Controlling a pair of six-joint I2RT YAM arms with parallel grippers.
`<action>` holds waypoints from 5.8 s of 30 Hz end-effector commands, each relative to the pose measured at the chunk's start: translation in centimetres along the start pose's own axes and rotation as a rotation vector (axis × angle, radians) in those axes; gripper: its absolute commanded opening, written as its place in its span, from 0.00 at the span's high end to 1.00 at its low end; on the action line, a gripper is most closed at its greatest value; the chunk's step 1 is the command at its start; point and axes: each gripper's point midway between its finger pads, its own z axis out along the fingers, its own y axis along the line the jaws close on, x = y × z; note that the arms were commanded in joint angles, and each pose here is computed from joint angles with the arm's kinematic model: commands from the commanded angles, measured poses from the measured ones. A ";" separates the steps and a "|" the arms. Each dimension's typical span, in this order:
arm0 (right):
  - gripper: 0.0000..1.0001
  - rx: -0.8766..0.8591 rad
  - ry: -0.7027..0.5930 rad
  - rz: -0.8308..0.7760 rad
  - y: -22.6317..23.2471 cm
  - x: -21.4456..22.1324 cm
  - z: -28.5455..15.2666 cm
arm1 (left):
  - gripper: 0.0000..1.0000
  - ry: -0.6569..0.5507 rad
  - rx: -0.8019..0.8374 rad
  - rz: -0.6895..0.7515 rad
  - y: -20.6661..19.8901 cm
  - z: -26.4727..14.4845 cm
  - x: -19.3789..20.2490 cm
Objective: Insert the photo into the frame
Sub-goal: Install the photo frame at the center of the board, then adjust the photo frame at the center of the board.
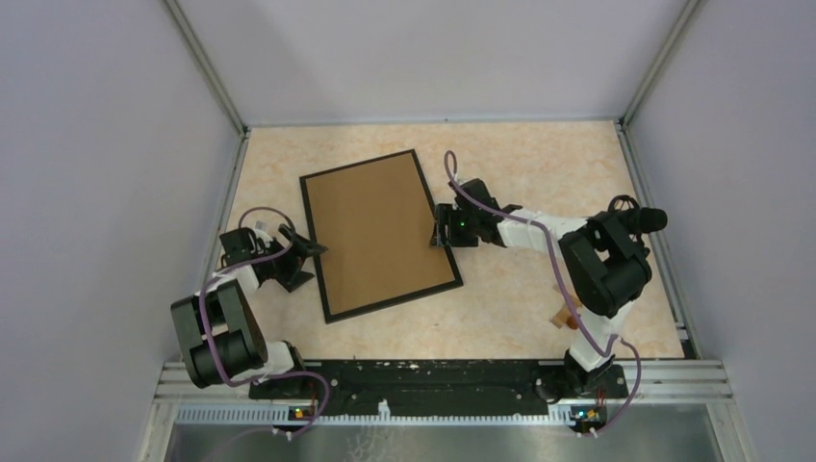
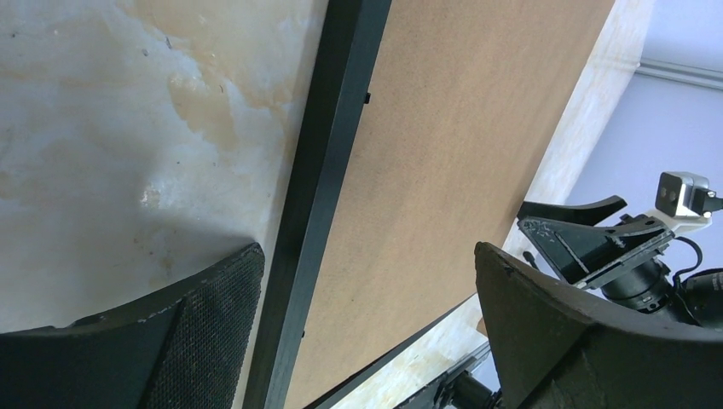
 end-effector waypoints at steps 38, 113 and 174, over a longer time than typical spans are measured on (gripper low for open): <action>0.67 -0.424 -0.202 -0.192 10.1 -4.7 -3.7 | 0.02 0.001 -0.101 0.014 2.4 1.2 -0.5; 0.01 0.096 -0.184 0.179 -0.1 -0.2 -9.4 | 0.02 -0.638 -0.109 0.608 -20.8 2.0 -9.1; 0.01 0.272 -0.076 0.171 -9.3 -1.7 -2.5 | 0.01 0.012 -0.519 0.527 -2.8 0.8 1.8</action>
